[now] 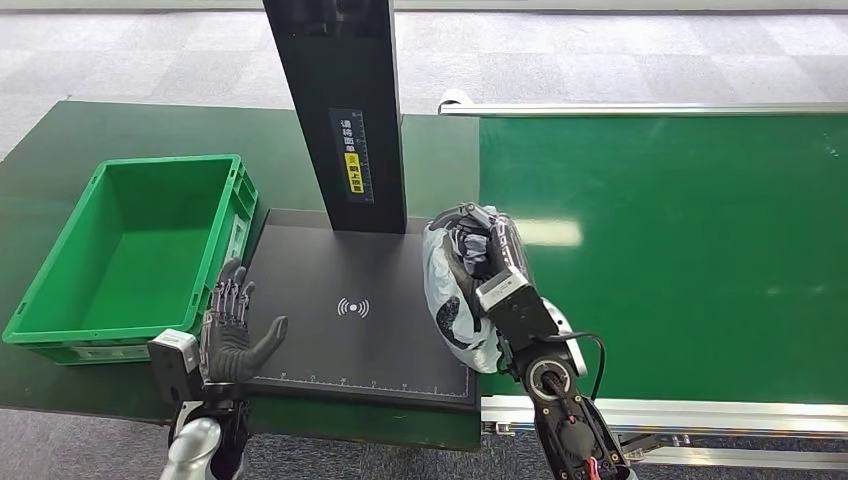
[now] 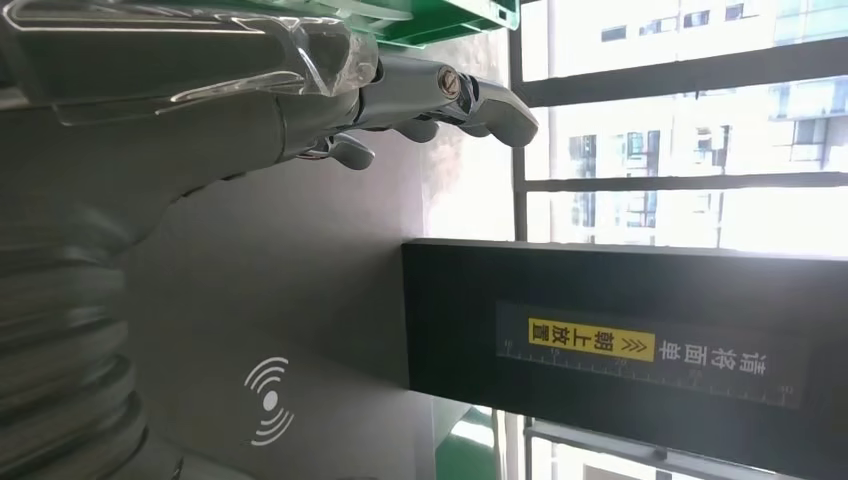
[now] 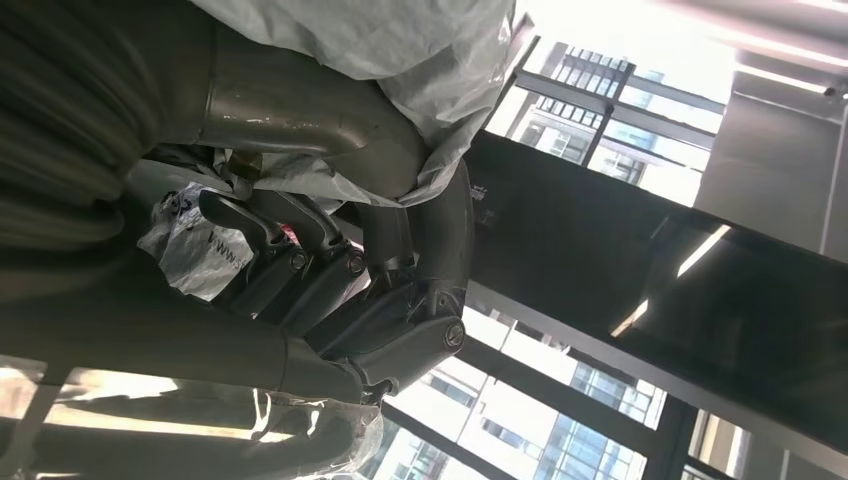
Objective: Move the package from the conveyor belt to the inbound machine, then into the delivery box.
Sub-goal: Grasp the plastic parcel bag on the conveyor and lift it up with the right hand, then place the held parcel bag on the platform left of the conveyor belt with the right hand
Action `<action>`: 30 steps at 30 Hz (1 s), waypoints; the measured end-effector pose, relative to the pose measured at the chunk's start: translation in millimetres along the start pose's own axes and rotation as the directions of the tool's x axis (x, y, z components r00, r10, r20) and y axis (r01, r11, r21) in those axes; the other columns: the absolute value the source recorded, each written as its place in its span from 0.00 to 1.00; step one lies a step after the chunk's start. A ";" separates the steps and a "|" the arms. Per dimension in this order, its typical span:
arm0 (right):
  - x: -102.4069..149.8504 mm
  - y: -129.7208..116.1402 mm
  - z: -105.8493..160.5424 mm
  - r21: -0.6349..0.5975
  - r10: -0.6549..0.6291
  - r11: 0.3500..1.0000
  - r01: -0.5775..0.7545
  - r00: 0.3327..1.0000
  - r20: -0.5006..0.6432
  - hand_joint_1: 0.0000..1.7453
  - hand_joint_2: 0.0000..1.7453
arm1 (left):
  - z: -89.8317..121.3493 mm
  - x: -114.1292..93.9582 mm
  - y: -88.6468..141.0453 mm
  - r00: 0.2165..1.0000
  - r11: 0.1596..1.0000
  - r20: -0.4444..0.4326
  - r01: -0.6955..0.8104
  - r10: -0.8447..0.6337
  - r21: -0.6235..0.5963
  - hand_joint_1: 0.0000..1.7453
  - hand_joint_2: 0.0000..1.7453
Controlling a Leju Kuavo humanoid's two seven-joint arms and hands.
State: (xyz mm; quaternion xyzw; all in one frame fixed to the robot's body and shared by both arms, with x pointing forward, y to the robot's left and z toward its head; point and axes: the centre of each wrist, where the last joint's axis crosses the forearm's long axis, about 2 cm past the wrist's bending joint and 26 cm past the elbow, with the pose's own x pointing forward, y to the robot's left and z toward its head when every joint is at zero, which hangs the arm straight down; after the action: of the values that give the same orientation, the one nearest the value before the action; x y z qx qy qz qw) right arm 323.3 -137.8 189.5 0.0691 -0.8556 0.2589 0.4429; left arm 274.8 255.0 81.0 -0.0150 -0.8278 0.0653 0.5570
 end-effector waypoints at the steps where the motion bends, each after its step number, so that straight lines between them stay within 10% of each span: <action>1: 0.1 0.3 -0.4 0.002 0.000 1.000 0.000 1.000 0.001 1.00 1.00 | 0.1 0.3 0.7 1.000 1.000 0.001 0.001 -0.001 0.002 0.00 1.00; 14: 4.2 1.8 -8.6 0.015 -0.010 1.000 0.010 1.000 0.013 1.00 1.00 | 0.6 2.7 4.3 1.000 1.000 0.009 0.006 -0.006 0.016 0.00 1.00; 30: 63.7 -17.0 -95.6 0.057 0.009 0.998 -0.020 0.985 0.173 1.00 1.00 | 8.2 6.1 16.7 1.000 0.996 -0.004 0.025 -0.025 0.080 0.00 1.00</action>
State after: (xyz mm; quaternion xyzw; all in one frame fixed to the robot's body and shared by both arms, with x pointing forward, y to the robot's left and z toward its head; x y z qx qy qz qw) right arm 360.2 -97.1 291.8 0.0979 -0.8834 0.2799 0.3628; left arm 264.1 271.4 81.5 0.0176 -0.8238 0.0915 0.5591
